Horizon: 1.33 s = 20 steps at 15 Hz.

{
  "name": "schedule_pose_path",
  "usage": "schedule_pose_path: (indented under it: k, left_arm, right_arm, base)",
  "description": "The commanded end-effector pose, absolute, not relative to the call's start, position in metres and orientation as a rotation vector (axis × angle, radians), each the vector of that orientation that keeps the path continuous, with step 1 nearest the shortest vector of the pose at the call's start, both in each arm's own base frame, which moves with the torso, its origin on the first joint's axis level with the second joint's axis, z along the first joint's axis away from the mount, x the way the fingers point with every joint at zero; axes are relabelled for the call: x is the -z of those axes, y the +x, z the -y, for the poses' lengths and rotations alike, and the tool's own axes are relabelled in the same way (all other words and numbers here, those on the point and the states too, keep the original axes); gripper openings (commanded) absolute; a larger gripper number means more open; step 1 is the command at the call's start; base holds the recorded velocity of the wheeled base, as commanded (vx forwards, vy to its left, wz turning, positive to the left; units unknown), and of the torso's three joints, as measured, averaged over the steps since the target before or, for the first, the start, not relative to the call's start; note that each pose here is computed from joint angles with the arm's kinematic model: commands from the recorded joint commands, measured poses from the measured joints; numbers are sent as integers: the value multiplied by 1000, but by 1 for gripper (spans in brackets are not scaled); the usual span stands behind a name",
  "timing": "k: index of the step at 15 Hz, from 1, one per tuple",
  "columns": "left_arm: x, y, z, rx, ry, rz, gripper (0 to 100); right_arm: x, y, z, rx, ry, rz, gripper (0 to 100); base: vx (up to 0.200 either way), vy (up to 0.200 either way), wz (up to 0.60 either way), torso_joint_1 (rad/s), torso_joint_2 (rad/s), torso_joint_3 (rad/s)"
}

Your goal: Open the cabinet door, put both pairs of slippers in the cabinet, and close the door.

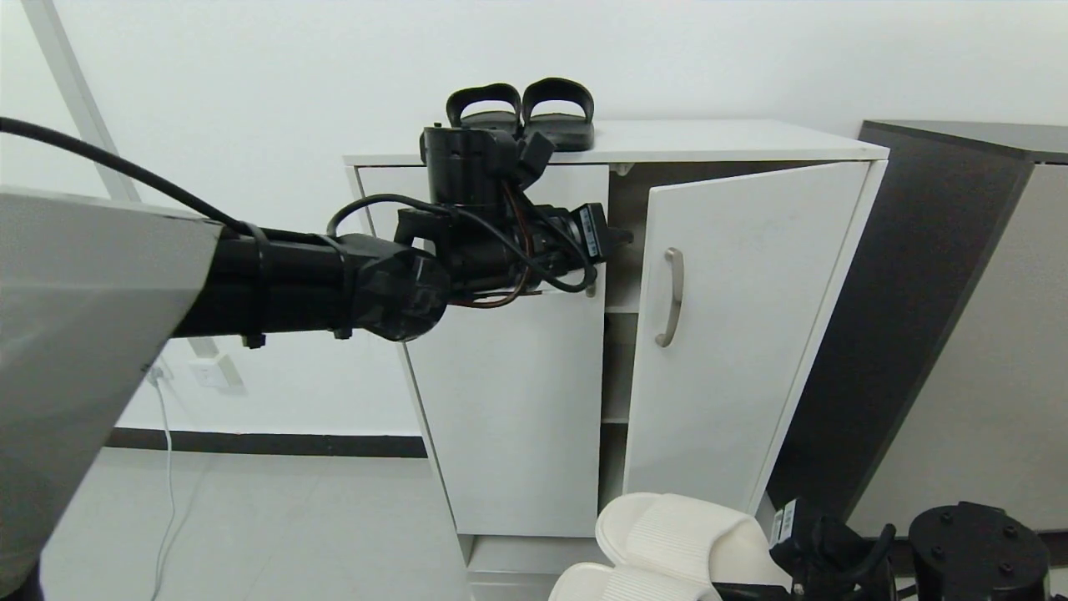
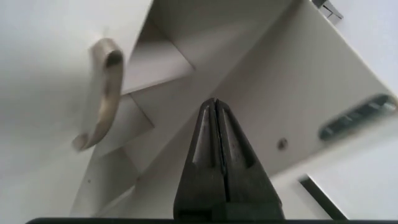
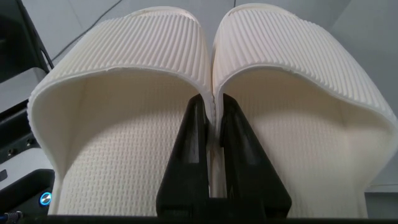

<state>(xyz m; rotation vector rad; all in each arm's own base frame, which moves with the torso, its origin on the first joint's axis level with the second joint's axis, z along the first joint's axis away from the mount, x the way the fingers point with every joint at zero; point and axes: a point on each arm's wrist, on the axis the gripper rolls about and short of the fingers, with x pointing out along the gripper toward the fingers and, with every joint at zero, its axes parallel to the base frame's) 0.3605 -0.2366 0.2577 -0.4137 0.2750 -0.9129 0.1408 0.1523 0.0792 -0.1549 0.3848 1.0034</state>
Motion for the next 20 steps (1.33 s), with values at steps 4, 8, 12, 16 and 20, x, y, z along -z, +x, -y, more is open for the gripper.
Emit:
schedule_pose_path:
  k: [4,8,12,16,20]
  left_arm:
    - [-241,373,255,921,-424,-302,0]
    - [-237,357,272,919,-423,-322,0]
    - [-234,315,292,999,-401,-367,0]
    - [-240,312,285,1005,-417,-302,0]
    - [-255,303,230,911,-420,-297,0]
  right_arm:
    - [-76,140,-155,-1013,-163,-397,0]
    - [-76,140,-155,-1014,-164,-400,0]
    - [-76,138,-156,-1023,-167,-400,0]
    - [-76,137,-157,-1028,-168,-396,0]
    - [-76,137,-157,-1026,-168,-394,0]
  base:
    - [0,0,0,0,0,0]
    - [-200,0,0,6,0,2]
    - [-200,0,0,5,5,0]
    - [-50,0,0,1,2,-1]
    - [0,0,0,0,0,0]
